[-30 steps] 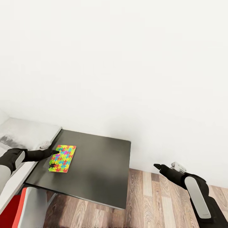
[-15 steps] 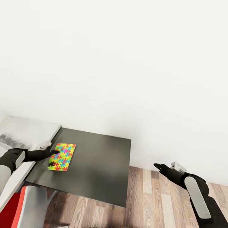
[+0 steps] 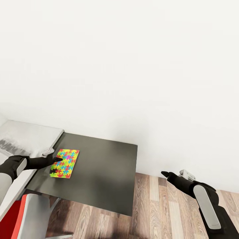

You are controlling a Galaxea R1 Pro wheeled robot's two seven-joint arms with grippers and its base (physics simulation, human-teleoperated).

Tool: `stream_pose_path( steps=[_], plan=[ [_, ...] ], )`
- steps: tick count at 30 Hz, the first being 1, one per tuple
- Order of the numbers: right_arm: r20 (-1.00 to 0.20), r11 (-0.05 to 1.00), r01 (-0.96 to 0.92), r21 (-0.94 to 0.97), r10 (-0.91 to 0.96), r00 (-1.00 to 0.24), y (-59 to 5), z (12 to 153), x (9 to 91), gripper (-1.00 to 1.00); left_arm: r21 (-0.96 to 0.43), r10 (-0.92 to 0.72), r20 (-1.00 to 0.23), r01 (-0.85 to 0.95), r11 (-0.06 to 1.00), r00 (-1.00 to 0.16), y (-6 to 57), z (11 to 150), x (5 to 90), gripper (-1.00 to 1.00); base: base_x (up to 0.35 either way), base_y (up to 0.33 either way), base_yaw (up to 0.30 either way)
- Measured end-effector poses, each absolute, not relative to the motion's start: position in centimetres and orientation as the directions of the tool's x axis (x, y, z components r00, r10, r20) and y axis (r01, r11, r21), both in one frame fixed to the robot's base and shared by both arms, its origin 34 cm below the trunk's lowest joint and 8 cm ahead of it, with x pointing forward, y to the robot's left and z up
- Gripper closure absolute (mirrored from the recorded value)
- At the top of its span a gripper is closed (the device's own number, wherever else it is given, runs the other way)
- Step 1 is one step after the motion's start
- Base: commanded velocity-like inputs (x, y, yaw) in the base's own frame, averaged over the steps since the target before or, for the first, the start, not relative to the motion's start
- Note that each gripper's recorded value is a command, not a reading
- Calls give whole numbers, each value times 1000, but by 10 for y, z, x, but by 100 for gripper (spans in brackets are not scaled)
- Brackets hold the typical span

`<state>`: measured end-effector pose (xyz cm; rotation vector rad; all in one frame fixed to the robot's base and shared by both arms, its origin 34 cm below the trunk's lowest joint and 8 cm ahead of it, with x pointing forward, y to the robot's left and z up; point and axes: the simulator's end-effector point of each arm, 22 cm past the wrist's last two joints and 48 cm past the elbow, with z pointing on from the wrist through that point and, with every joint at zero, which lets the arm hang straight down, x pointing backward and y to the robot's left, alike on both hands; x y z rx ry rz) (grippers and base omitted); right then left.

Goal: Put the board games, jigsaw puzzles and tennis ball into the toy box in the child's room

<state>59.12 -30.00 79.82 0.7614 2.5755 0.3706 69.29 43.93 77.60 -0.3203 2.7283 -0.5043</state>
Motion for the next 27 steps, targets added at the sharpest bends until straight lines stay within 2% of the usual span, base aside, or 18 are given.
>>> stream_pose_path(
  steps=[17,27],
  plan=[
    [-322,830,420,368,537,-780,-284,797,591,-100,-381,-276,-301,-150,912,-913,439,776,695,-100,0,-1,0],
    [-344,829,416,374,541,-768,-282,799,596,-100,-381,-276,-301,-150,912,-913,438,776,694,-100,0,-175,0]
  ],
)
